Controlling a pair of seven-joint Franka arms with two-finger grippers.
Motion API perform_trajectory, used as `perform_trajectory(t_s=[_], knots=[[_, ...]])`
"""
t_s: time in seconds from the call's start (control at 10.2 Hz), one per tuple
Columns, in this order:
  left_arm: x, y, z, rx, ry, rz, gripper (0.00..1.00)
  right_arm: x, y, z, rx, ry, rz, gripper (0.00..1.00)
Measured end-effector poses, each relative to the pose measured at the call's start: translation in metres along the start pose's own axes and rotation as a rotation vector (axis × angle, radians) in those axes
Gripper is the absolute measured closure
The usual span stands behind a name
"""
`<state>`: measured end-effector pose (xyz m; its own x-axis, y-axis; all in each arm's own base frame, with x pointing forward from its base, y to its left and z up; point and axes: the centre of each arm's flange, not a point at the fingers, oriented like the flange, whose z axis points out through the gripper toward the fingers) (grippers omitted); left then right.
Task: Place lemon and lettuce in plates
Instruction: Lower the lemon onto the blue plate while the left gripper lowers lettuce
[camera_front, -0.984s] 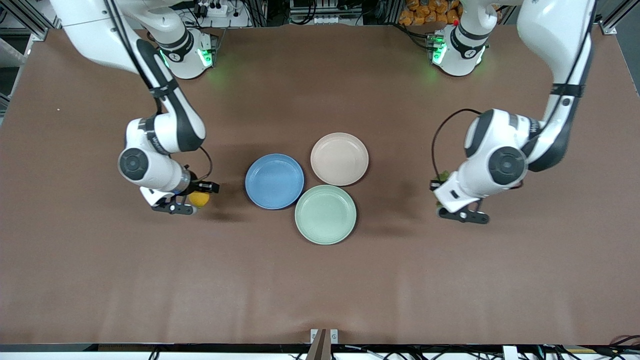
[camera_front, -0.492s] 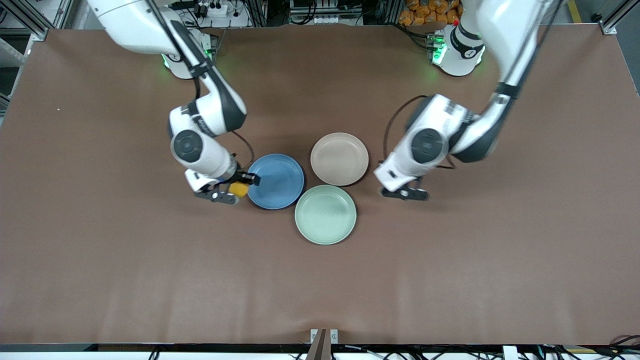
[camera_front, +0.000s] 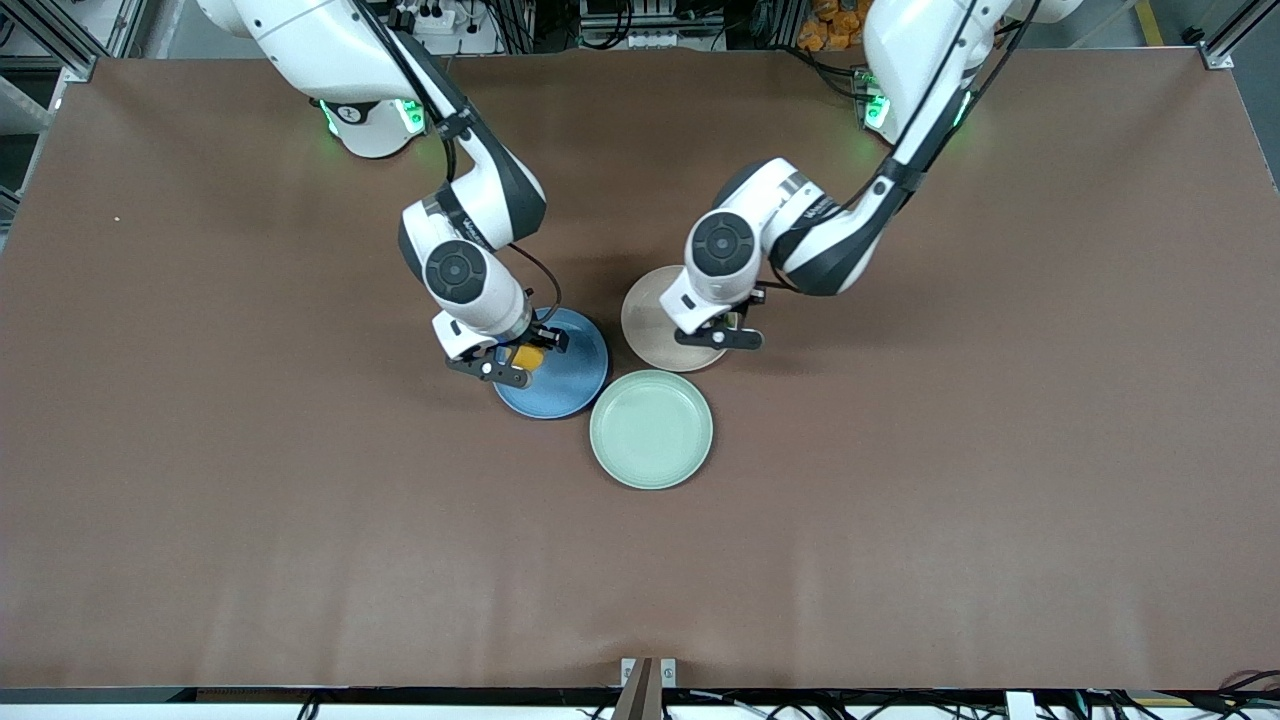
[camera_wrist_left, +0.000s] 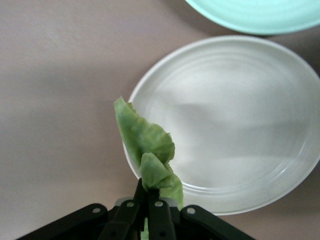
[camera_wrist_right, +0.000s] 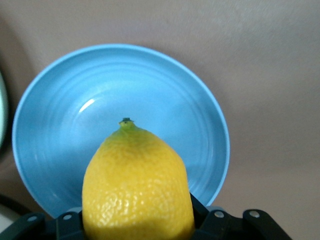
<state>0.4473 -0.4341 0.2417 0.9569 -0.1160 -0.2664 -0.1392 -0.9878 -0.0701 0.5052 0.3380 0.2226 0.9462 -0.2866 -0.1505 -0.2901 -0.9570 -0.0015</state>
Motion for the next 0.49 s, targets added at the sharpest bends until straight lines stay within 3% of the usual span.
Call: perform_trajectory(t_s=[0.39,0.49], knots=[[-0.008,0.018,0.010,0.000,-0.003,0.026,0.95,-0.006,-0.023,0.038,-0.023,0.037,-0.005,0.44],[-0.007,0.022,0.009,-0.004,0.002,0.024,0.88,-0.006,-0.024,0.048,-0.029,0.045,-0.013,0.44]])
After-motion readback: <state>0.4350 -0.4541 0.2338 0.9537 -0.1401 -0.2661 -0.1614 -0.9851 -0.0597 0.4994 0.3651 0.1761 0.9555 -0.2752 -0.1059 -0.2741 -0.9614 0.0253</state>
